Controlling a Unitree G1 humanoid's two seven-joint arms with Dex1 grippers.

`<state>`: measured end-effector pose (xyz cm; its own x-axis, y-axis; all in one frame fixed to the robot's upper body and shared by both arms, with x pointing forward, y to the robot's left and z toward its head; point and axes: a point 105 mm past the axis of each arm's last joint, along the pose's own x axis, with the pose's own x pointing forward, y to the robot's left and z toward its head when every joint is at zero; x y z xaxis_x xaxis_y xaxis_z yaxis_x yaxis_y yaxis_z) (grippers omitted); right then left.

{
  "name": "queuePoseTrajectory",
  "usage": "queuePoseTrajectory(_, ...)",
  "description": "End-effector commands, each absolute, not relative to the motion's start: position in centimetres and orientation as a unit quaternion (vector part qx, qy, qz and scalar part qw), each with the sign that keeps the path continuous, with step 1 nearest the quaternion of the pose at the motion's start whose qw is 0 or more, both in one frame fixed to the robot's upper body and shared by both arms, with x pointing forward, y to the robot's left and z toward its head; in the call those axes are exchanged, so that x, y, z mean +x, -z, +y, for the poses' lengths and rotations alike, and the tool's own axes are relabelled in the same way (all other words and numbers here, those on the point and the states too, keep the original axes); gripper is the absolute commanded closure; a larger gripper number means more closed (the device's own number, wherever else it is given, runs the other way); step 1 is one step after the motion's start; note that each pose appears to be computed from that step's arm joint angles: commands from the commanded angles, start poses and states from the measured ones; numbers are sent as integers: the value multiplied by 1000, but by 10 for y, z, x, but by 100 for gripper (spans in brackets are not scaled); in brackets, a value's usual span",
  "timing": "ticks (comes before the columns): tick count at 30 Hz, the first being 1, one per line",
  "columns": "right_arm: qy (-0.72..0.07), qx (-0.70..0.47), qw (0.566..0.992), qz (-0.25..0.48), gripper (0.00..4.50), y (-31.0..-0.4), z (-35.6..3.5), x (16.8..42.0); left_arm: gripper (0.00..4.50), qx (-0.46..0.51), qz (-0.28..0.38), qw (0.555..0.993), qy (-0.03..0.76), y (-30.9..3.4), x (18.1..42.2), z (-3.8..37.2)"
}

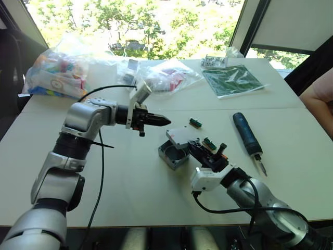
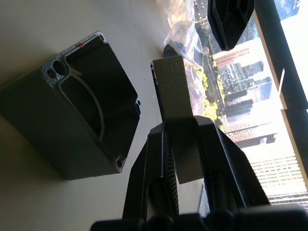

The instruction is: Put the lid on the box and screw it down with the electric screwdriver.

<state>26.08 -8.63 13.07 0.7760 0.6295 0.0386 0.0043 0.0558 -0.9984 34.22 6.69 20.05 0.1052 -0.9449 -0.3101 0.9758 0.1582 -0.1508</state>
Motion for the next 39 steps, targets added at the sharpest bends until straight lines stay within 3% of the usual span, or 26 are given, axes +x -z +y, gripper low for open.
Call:
queuePoseTrajectory(1,-240,-638,678,-276,436,-134,-75,250,447,70,163,730,660,-198,339,67)
queuePoseTrajectory(25,-274,-670,630,-282,436,-108,-83,252,447,95,189,716,665,-170,334,69)
queuePoseTrajectory(39,-233,-683,610,-327,436,-123,-89,260,447,80,180,725,660,-180,336,69)
